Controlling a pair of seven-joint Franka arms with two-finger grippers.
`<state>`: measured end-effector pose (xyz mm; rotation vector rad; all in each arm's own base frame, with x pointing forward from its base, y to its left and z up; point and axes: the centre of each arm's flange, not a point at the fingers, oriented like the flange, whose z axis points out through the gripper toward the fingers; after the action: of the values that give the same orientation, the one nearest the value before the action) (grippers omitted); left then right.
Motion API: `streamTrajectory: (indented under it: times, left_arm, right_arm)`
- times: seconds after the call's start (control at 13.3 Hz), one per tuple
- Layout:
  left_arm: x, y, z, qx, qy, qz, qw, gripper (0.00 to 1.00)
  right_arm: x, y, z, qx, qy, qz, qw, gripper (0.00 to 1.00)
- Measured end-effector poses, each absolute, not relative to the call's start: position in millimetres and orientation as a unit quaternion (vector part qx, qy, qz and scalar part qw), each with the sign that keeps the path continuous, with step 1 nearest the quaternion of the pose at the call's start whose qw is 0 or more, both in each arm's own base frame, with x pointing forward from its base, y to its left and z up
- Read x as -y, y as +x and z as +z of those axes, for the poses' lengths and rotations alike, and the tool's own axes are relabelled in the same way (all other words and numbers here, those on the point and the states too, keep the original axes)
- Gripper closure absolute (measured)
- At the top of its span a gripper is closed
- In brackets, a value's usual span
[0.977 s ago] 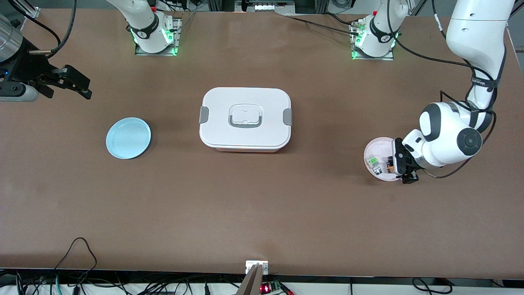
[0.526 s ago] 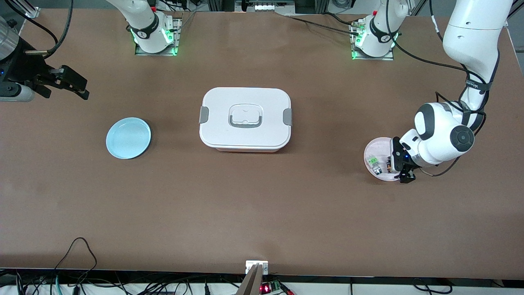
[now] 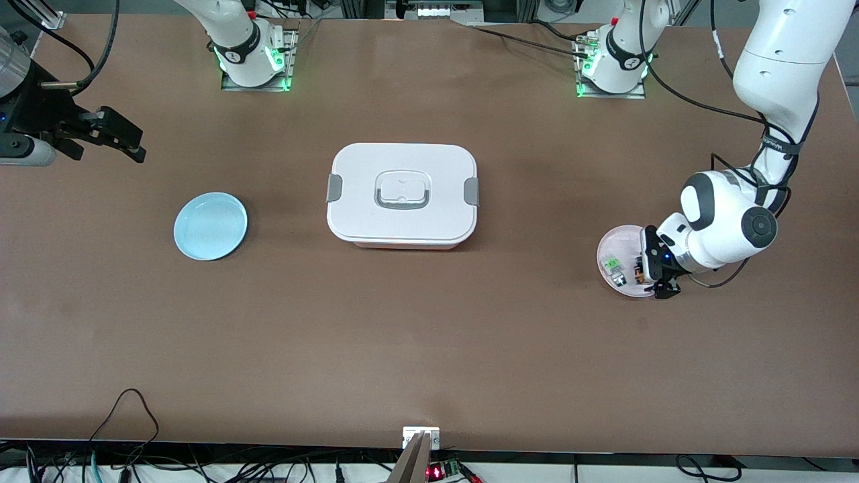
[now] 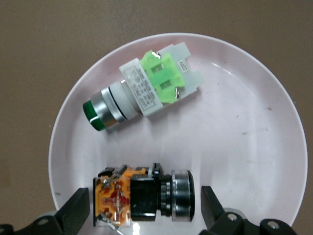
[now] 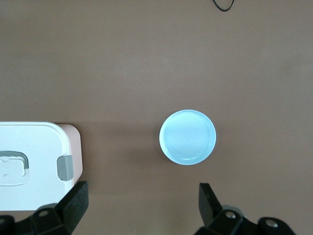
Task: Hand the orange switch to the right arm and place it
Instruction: 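Lower the left gripper and grasp the orange-black switch on the plate, then lift the orange switch with the left gripper and carry it over the box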
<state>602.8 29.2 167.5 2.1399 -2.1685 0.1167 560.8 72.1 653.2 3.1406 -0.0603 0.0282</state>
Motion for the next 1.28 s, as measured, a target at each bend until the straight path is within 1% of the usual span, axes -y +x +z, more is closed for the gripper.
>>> streamTrajectory:
  times: [0.15, 0.38, 0.68, 0.75, 0.83, 1.13, 1.28]
  left_arm:
    - [-23.9, 603.3, 168.0, 0.713, 0.698, 0.041, 0.047, 0.00]
    - [-21.9, 603.6, 168.2, 0.714, 0.697, 0.042, 0.047, 0.11]
    - [-21.9, 603.6, 168.3, 0.714, 0.697, 0.042, 0.047, 0.12]
    - [-21.9, 603.7, 168.3, 0.714, 0.697, 0.042, 0.047, 0.15]
    - [-21.9, 603.8, 168.5, 0.714, 0.697, 0.042, 0.047, 0.27]
    - [-22.4, 608.7, 173.9, 0.721, 0.691, 0.045, 0.043, 0.27]
    - [-15.0, 615.1, 184.2, 0.727, 0.683, 0.043, 0.056, 0.27]
  right_arm:
    - [-72.2, 560.8, 653.2, 0.019, 1.000, 0.009, 0.000, 0.00]
    - [-71.9, 560.2, 654.6, 0.019, 1.000, 0.010, 0.000, 0.00]
    - [-71.5, 559.7, 655.7, 0.020, 1.000, 0.011, 0.000, 0.00]
    - [-71.5, 559.7, 655.8, 0.020, 1.000, 0.011, 0.000, 0.00]
    - [-71.5, 559.7, 655.7, 0.020, 1.000, 0.011, 0.000, 0.00]
    - [-70.6, 559.7, 655.9, 0.020, 1.000, 0.011, 0.000, 0.00]
    - [-70.6, 559.7, 655.9, 0.020, 1.000, 0.011, 0.000, 0.00]
